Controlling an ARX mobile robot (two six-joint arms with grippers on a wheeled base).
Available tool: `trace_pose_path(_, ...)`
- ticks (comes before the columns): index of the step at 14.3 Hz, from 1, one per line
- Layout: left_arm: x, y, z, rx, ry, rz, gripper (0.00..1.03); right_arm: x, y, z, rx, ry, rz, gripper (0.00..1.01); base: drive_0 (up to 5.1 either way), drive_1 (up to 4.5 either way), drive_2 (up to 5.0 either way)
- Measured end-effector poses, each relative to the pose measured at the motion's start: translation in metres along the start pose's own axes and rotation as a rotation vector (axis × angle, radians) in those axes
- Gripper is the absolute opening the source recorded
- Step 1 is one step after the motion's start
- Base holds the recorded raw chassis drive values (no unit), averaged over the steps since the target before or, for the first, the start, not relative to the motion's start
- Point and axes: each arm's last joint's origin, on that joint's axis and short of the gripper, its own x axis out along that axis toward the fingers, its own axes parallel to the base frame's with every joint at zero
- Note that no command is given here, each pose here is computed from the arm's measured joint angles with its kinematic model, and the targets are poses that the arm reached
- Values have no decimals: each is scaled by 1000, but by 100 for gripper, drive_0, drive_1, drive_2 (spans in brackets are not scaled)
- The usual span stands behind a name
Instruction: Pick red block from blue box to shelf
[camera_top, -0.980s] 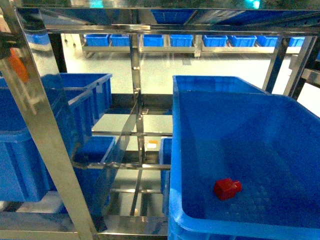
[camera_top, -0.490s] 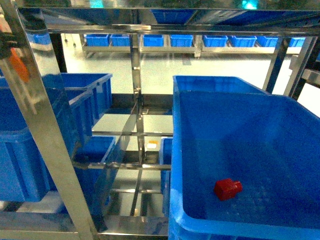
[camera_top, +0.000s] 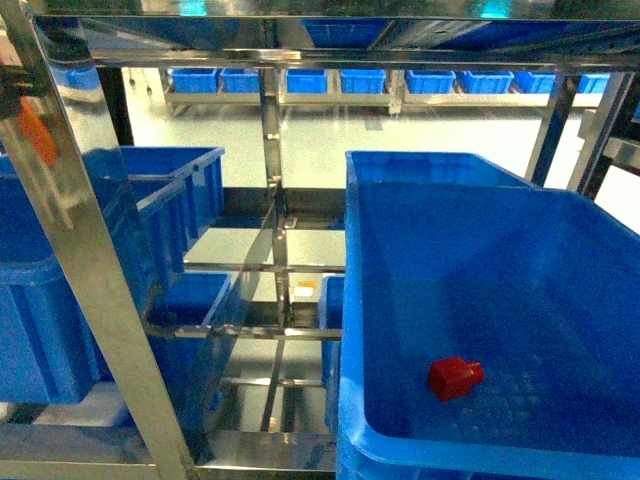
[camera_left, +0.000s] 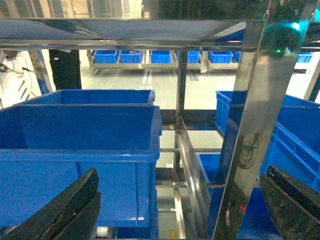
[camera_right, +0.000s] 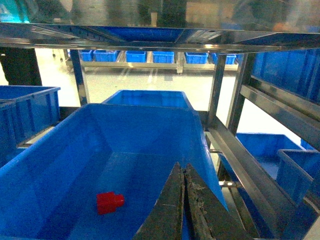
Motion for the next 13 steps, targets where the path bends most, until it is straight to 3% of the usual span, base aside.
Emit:
trace_pose_path(1,0,0,0,0,0,0,98,0,0,0,0,-1,0,2,0,0,0)
trace_pose_path(2,0,0,0,0,0,0,98,0,0,0,0,-1,0,12,0,0,0)
trace_pose_path(6,0,0,0,0,0,0,98,0,0,0,0,-1,0,74,0,0,0)
trace_pose_path(8,0,0,0,0,0,0,98,0,0,0,0,-1,0,94,0,0,0)
trace_pose_path(9,0,0,0,0,0,0,98,0,0,0,0,-1,0,99,0,0,0)
trace_pose_path(13,0,0,0,0,0,0,98,0,0,0,0,-1,0,98,0,0,0)
